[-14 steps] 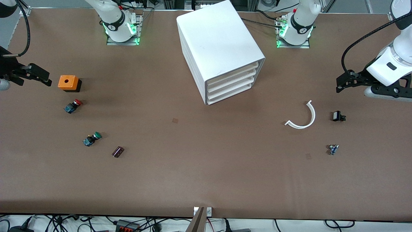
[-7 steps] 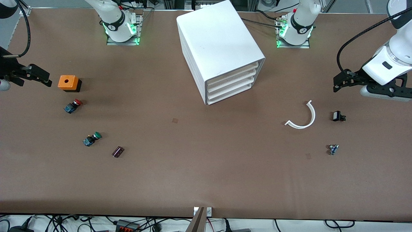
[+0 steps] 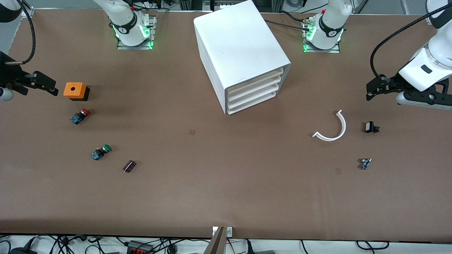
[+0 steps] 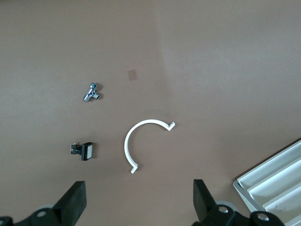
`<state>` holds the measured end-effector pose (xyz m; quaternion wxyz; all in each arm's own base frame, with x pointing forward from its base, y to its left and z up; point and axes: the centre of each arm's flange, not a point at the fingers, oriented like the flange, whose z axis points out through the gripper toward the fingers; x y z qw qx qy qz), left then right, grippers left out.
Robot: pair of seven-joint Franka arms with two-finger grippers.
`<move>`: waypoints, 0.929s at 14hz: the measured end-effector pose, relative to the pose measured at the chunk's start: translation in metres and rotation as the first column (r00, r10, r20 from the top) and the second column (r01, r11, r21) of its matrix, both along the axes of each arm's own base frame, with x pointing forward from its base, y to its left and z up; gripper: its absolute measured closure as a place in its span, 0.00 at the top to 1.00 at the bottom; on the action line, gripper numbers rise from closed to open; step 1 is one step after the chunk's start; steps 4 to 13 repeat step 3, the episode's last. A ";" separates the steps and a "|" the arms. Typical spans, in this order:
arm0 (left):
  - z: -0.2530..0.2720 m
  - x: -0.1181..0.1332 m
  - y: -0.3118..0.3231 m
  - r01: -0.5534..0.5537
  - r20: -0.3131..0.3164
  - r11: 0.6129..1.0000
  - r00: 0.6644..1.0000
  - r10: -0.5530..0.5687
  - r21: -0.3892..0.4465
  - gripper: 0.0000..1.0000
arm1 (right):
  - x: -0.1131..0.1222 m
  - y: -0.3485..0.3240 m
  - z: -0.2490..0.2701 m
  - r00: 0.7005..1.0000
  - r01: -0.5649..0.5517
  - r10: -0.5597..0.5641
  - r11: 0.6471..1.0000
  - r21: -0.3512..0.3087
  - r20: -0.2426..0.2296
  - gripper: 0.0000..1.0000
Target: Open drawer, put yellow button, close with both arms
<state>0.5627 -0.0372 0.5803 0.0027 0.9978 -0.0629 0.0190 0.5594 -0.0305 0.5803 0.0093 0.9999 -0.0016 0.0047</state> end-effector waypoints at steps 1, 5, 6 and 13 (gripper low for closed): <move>0.000 0.000 0.000 0.000 0.000 1.000 1.000 0.000 0.000 1.00 | 0.000 0.000 -0.001 1.000 0.000 0.000 1.000 0.000 0.001 1.00; 0.000 0.000 0.000 0.000 -0.001 1.000 1.000 0.000 0.000 1.00 | 0.000 0.000 -0.001 1.000 0.000 0.000 1.000 0.000 0.001 1.00; 0.000 0.000 0.000 0.000 -0.001 1.000 1.000 0.000 0.000 1.00 | 0.000 0.000 -0.001 1.000 0.000 0.000 1.000 0.000 0.001 1.00; 0.000 0.000 0.000 0.000 -0.001 1.000 1.000 0.000 0.000 1.00 | 0.000 0.000 -0.001 1.000 0.000 0.000 1.000 0.000 0.001 1.00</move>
